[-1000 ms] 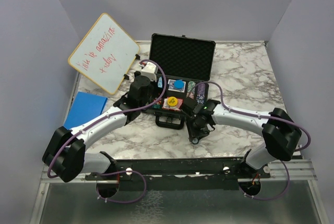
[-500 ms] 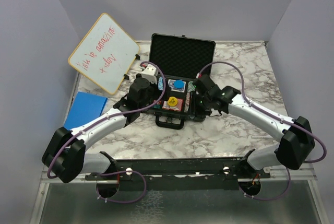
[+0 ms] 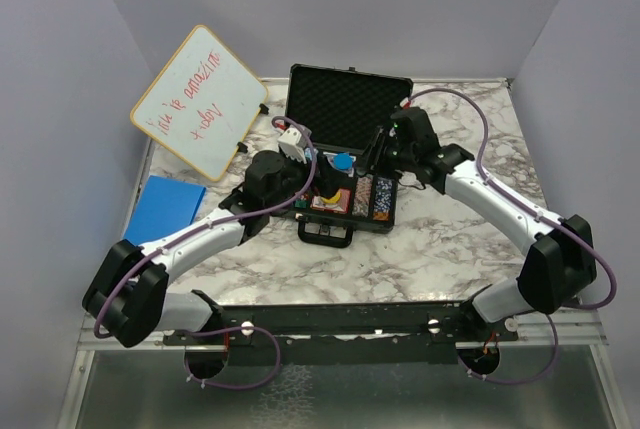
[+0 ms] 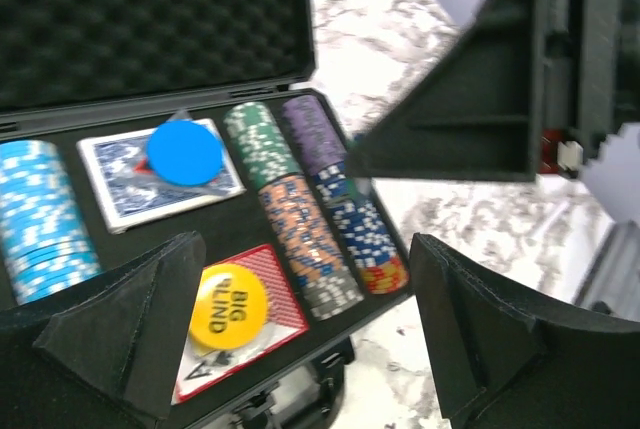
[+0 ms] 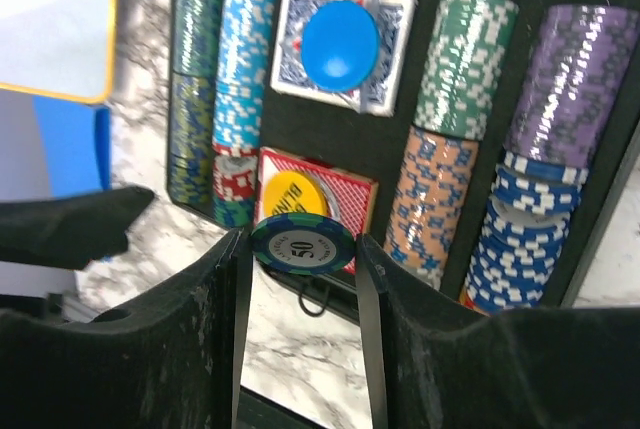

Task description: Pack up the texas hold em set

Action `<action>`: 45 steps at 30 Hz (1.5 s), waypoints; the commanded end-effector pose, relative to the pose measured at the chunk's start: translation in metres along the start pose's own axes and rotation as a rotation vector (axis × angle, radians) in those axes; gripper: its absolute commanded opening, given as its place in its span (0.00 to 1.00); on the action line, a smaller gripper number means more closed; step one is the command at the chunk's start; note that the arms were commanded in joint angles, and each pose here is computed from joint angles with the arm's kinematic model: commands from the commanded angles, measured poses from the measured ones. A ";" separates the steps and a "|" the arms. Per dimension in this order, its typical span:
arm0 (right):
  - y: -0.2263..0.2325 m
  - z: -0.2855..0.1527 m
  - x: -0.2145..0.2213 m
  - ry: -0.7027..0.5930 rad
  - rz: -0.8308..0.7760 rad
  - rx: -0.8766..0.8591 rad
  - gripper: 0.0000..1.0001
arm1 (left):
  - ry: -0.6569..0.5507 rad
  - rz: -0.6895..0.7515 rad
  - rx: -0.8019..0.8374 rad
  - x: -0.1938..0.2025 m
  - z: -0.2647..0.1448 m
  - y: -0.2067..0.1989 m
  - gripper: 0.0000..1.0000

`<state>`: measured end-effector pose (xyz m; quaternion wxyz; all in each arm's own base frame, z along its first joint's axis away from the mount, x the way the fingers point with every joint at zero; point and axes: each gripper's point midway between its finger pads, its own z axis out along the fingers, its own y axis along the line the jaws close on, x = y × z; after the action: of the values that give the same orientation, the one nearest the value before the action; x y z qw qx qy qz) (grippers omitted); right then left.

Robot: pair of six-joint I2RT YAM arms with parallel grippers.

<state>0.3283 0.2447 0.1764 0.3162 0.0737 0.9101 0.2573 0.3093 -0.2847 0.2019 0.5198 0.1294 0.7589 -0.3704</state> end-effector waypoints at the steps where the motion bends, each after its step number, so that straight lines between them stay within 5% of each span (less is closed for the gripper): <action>1: 0.038 -0.004 -0.028 -0.022 0.029 -0.193 0.45 | 0.010 -0.072 0.179 0.001 0.005 -0.032 0.90; 8: 0.058 -0.015 -0.029 0.012 -0.009 -0.319 0.45 | -0.010 -0.139 0.211 -0.007 0.018 -0.039 0.89; 19: 0.063 -0.018 -0.027 0.046 -0.027 -0.382 0.45 | -0.082 -0.212 0.118 -0.025 0.023 -0.023 0.73; 35: 0.066 -0.009 -0.021 0.088 -0.041 -0.423 0.45 | -0.079 -0.176 0.162 -0.033 0.023 -0.028 0.00; 45: 0.064 -0.018 -0.052 -0.002 -0.086 -0.438 0.79 | -0.072 -0.063 0.193 -0.027 0.013 -0.030 0.00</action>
<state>0.3446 0.2845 0.2229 0.2950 -0.0097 0.8566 0.4232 0.3219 -0.3102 0.2164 0.4927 0.0923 0.7337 -0.4586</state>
